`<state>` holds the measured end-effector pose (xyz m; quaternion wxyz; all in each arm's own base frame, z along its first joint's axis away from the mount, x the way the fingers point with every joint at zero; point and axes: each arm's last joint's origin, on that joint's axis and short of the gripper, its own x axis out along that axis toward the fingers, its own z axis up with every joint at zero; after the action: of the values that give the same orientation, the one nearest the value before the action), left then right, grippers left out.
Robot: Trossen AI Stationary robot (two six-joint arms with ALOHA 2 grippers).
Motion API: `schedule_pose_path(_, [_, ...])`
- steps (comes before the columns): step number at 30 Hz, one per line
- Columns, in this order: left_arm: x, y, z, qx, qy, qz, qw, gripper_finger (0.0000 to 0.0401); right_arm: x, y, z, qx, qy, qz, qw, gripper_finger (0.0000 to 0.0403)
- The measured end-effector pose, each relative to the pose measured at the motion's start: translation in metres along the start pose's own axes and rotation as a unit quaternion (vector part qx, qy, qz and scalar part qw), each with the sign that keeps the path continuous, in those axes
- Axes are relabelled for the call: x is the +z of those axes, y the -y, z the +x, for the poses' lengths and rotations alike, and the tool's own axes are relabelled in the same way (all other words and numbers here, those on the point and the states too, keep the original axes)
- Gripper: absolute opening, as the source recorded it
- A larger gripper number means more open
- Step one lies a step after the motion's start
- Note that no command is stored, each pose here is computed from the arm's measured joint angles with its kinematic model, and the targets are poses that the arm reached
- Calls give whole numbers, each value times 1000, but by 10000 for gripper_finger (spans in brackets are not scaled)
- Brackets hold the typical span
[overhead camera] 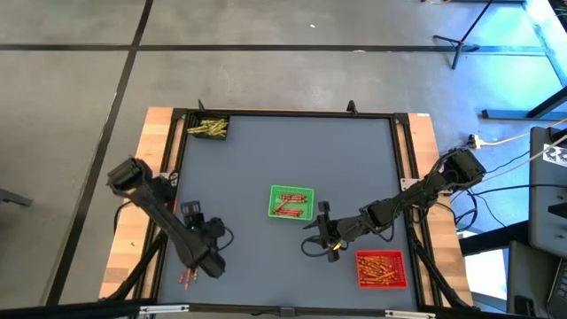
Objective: Sort crayons
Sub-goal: Put the orange crayon into the red bin
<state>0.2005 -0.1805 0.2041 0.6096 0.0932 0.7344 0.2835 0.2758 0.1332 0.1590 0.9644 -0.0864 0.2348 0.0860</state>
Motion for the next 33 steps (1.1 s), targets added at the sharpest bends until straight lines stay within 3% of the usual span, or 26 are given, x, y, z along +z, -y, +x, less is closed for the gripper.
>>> schedule_pose_path(7, [11, -54, -5, -59, -5, -102, 993, 119, 0, 0, 0, 0, 0, 0, 1000, 160])
schedule_pose_path(13, [13, -94, 48, -61, -96, -178, 977, 119, 0, 0, 0, 0, 0, 0, 1000, 160])
schedule_pose_path(17, [11, -106, 92, -89, -197, -230, 949, 119, 0, 0, 0, 0, 0, 0, 1000, 160])
schedule_pose_path(22, [15, -115, 125, -96, -239, -276, 926, 119, 0, 0, 0, -2, 0, -3, 1000, 160])
schedule_pose_path(27, [28, -123, 130, -97, -225, -284, 927, 119, 0, 0, 0, -4, -1, -5, 1000, 160])
schedule_pose_path(33, [34, -124, 146, -86, -274, -290, 913, 114, 0, 0, 0, -4, -2, -5, 1000, 160])
